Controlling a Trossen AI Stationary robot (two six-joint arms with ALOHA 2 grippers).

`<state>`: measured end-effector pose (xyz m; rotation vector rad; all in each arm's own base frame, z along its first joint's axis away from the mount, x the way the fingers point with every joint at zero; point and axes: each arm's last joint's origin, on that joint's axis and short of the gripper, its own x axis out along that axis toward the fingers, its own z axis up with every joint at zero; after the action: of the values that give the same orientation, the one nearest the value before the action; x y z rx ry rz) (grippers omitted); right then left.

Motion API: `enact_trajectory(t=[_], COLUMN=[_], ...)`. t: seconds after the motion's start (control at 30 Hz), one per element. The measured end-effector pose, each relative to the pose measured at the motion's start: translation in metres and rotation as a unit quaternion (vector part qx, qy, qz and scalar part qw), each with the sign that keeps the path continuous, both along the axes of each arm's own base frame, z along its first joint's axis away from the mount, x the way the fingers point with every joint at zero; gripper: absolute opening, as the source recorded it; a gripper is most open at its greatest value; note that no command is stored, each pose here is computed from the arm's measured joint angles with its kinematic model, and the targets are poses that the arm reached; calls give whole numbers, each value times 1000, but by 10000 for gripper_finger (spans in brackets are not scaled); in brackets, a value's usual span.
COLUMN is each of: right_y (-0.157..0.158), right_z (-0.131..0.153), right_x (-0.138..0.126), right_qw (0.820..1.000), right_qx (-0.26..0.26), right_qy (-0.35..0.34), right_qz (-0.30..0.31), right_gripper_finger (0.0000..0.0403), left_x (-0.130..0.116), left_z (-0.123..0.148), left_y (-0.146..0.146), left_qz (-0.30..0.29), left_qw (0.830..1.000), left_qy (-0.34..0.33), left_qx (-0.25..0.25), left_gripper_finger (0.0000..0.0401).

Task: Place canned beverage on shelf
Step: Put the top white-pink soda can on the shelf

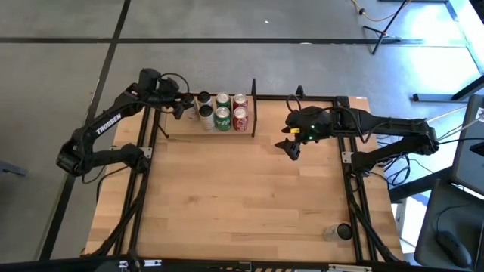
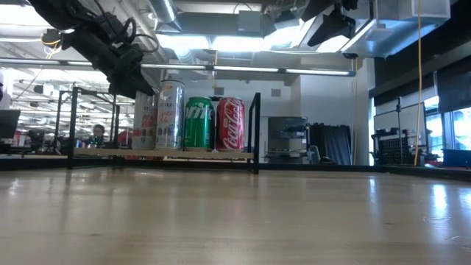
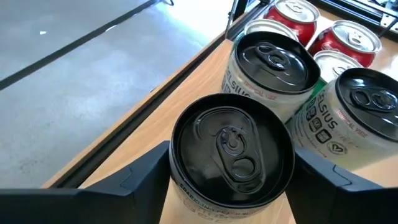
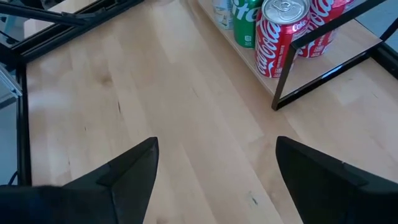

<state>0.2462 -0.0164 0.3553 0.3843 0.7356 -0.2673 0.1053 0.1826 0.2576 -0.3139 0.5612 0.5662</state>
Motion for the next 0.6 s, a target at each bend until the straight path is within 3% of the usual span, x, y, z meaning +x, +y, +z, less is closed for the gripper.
enact_trajectory(t=[0.2, 0.3, 0.6], right_y=[0, 0, 0], right_z=[0, 0, 0], right_x=[0, 0, 0], right_qw=[1000, 1000, 1000], right_qx=[-6, -6, -11], right_qy=[2, 2, 3], right_qz=[6, 6, 11], right_gripper_finger=[310, 310, 310], left_x=[2, 4, 8], left_z=[4, 20, 52], left_y=[-5, -7, -10], left_qz=[-3, -11, -7], left_qw=[1000, 1000, 998], left_qy=[-2, -15, -54], left_qx=[-7, 17, 37], left_gripper_finger=[278, 290, 294])
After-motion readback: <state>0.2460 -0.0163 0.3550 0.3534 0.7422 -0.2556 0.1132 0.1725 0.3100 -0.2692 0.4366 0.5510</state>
